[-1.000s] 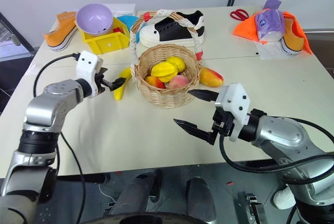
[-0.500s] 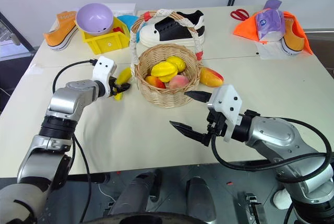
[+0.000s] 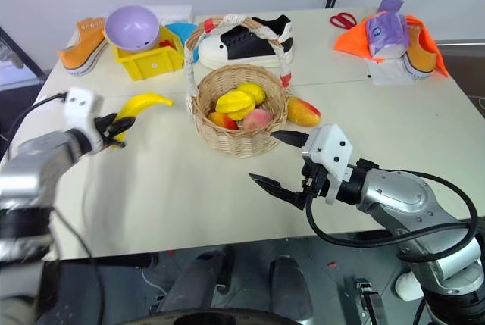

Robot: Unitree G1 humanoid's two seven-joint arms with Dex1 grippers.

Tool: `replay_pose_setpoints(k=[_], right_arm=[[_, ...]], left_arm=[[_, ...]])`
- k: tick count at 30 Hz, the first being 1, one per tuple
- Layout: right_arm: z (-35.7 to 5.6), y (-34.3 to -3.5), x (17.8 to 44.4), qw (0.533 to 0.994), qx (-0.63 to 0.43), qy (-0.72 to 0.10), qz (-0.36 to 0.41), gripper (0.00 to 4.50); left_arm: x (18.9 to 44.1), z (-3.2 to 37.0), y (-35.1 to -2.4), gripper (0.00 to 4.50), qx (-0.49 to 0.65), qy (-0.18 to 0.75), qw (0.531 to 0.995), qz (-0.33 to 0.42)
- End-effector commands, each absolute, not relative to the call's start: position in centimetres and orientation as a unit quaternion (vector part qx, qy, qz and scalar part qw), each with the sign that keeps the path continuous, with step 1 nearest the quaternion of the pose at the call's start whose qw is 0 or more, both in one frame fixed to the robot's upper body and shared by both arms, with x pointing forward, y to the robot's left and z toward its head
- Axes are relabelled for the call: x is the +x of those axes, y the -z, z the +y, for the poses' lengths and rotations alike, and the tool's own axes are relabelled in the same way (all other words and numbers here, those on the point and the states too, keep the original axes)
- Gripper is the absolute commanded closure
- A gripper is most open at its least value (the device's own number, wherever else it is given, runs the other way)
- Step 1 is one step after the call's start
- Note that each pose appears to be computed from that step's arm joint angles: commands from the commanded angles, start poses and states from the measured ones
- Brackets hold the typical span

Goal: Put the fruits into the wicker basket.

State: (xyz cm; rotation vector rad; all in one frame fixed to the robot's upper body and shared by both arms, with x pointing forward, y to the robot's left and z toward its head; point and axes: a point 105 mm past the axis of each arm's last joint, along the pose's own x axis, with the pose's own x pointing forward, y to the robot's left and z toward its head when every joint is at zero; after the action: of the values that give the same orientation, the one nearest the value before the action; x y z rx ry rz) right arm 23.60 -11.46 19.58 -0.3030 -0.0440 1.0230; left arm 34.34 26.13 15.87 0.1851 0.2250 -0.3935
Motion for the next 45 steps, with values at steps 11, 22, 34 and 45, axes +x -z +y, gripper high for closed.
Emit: replay_pose_setpoints(k=[11, 22, 34, 45], right_arm=[[-16.4, -20.7, 27.0, 0.896, -0.164, -0.410, -0.035, 0.00], [-18.5, -18.7, 28.4, 0.929, -0.165, -0.330, -0.004, 0.00], [-21.6, -16.1, 36.7, 0.966, -0.139, -0.217, 0.023, 0.00], [-20.0, -14.9, 40.5, 0.958, -0.092, -0.265, 0.053, 0.00]], left_arm=[[33.1, 7.7, -23.1, 3.86, 0.161, 0.447, 0.880, 0.005], [37.4, 5.0, -23.4, 0.80, 0.175, 0.403, 0.898, 0.009], [30.8, 6.9, -23.9, 0.47, 0.119, 0.566, 0.813, -0.065], [29.3, 7.2, -22.4, 0.47, 0.115, 0.570, 0.813, -0.032]])
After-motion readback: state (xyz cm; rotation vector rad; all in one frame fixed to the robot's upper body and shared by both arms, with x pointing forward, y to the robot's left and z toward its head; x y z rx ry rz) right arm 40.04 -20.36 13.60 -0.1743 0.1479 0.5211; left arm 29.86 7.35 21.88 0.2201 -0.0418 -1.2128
